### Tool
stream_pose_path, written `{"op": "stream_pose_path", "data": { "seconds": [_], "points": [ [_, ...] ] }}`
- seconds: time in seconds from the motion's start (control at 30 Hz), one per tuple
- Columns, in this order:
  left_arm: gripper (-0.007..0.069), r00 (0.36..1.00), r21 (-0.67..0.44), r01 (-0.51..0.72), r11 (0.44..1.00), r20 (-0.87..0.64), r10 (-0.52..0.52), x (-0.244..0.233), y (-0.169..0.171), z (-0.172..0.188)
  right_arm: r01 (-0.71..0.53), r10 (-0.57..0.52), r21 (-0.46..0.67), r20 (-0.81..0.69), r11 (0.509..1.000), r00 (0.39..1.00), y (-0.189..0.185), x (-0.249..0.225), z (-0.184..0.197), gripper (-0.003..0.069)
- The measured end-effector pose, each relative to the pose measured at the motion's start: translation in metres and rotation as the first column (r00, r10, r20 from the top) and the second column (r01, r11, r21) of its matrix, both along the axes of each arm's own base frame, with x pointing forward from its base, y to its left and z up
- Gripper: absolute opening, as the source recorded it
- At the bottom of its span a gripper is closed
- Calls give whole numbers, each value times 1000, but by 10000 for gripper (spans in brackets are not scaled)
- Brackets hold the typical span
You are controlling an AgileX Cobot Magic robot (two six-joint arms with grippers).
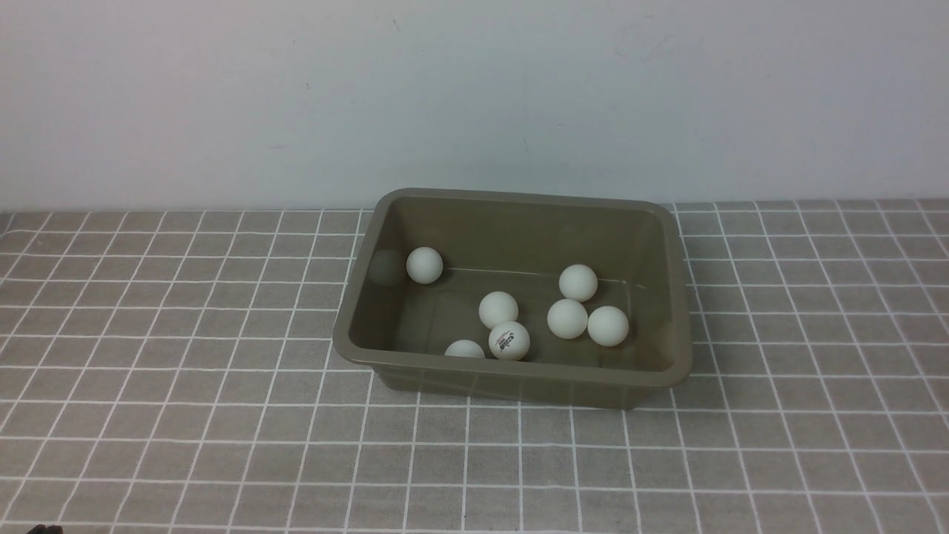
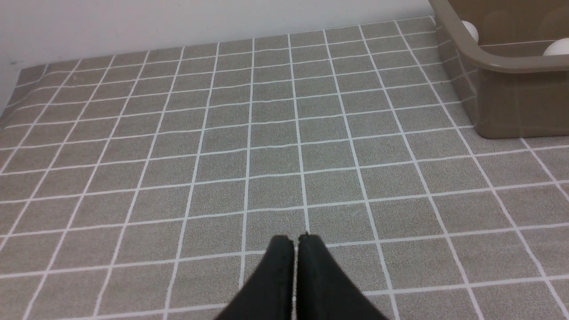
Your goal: Put the table tennis balls into the box on the grey coffee tablecloth.
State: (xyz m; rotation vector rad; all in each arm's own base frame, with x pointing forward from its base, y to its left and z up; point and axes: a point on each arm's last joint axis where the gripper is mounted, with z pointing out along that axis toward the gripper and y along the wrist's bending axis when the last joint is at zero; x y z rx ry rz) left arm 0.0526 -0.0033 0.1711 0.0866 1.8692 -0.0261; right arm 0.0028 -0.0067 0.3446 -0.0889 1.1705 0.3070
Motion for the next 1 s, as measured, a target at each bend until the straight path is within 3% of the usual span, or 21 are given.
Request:
{"op": "stream_pose_path", "data": {
  "seconds": [0.37, 0.57, 0.6, 0.7, 0.83, 1.0],
  "points": [
    [-4, 1000, -2, 0, 1000, -1, 0, 0, 0, 0, -70, 62, -83, -91, 994, 994, 13, 15, -30, -15],
    [-4, 1000, -3, -1, 1000, -1, 1, 0, 0, 0, 34, -75, -186, -218, 982, 973, 15, 35, -78, -15],
    [-4, 1000, -3, -1, 1000, -1, 1, 0, 0, 0, 109, -172, -214, -298, 971, 939, 13, 44, -105, -15],
    [-4, 1000, -3, -1, 1000, -1, 1, 0, 0, 0, 185, -274, -244, -409, 952, 871, 8, 51, -145, -15],
    [-4, 1000, -4, -1, 1000, -1, 1, 0, 0, 0, 207, -317, -264, -499, 942, 807, 5, 52, -163, -15],
    [-4, 1000, -4, -1, 1000, -1, 1, 0, 0, 0, 207, -320, -267, -510, 941, 799, 5, 52, -163, -15]
  ]
}}
